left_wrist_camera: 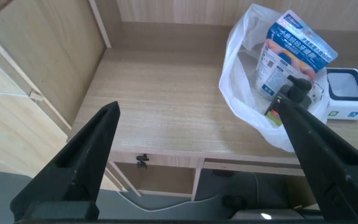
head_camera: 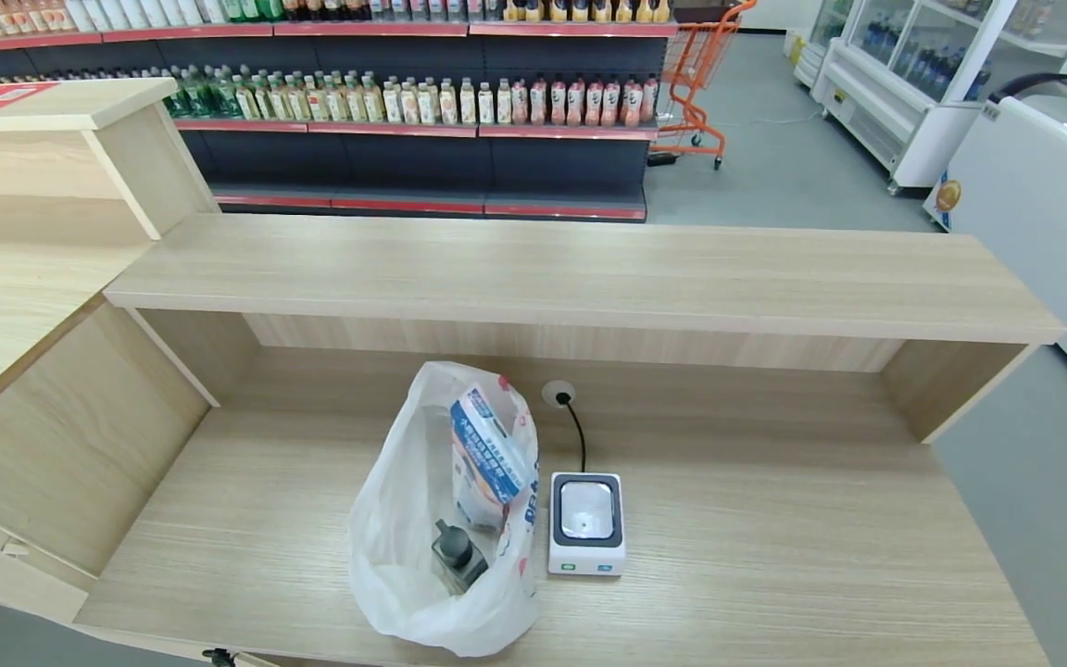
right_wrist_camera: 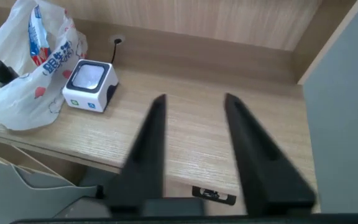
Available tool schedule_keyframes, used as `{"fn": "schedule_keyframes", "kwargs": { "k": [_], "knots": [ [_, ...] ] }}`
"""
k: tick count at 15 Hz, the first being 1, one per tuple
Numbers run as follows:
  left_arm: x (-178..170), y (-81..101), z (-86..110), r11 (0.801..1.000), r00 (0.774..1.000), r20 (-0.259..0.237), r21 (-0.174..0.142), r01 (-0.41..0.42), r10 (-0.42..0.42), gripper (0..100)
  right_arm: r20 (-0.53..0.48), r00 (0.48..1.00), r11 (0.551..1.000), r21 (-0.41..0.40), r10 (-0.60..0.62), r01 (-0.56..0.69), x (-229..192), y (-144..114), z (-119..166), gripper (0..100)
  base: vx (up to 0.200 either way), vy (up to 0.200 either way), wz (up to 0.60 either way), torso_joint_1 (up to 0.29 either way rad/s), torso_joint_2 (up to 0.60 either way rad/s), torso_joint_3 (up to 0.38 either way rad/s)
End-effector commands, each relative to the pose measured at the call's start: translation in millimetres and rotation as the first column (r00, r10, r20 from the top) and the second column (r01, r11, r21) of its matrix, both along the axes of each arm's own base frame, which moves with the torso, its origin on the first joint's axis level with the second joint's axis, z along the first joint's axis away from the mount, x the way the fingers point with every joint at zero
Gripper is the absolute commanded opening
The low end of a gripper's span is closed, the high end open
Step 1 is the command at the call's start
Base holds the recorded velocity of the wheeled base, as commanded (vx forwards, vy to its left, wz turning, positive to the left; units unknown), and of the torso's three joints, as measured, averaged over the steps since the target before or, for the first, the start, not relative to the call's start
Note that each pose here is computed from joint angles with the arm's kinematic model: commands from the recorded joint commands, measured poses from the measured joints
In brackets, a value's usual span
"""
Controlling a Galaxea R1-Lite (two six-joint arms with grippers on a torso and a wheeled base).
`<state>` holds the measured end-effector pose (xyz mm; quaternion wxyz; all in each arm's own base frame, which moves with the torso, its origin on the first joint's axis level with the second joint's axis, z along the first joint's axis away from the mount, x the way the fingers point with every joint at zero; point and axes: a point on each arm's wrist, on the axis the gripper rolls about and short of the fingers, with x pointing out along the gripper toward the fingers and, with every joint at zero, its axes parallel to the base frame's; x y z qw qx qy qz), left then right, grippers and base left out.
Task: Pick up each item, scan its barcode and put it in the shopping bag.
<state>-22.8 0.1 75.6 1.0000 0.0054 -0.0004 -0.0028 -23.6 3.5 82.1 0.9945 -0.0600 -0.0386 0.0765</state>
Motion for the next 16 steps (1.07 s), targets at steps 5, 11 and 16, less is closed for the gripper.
{"fn": "schedule_keyframes", "kwargs": {
  "k": [5,11,16],
  "knots": [
    [0.0,0.0,0.0,1.0,1.0,0.001,0.0,-0.001,0.001,100,-0.01,1.0,0.999,0.045,0.005,-0.005,0.3,0.0,0.1,0,0.0,0.0,0.0,0.0,0.0,0.0],
    [0.0,0.0,0.0,1.0,1.0,0.001,0.0,-0.001,0.001,100,-0.013,1.0,0.998,0.063,0.007,-0.006,0.3,0.0,0.1,0,0.0,0.0,0.0,0.0,0.0,0.0],
    [0.0,0.0,0.0,1.0,1.0,0.001,0.0,-0.001,0.001,100,-0.014,1.0,0.998,0.062,0.004,-0.003,0.3,-0.1,0.0,0,0.0,0.0,0.0,0.0,0.0,0.0]
  ]
}}
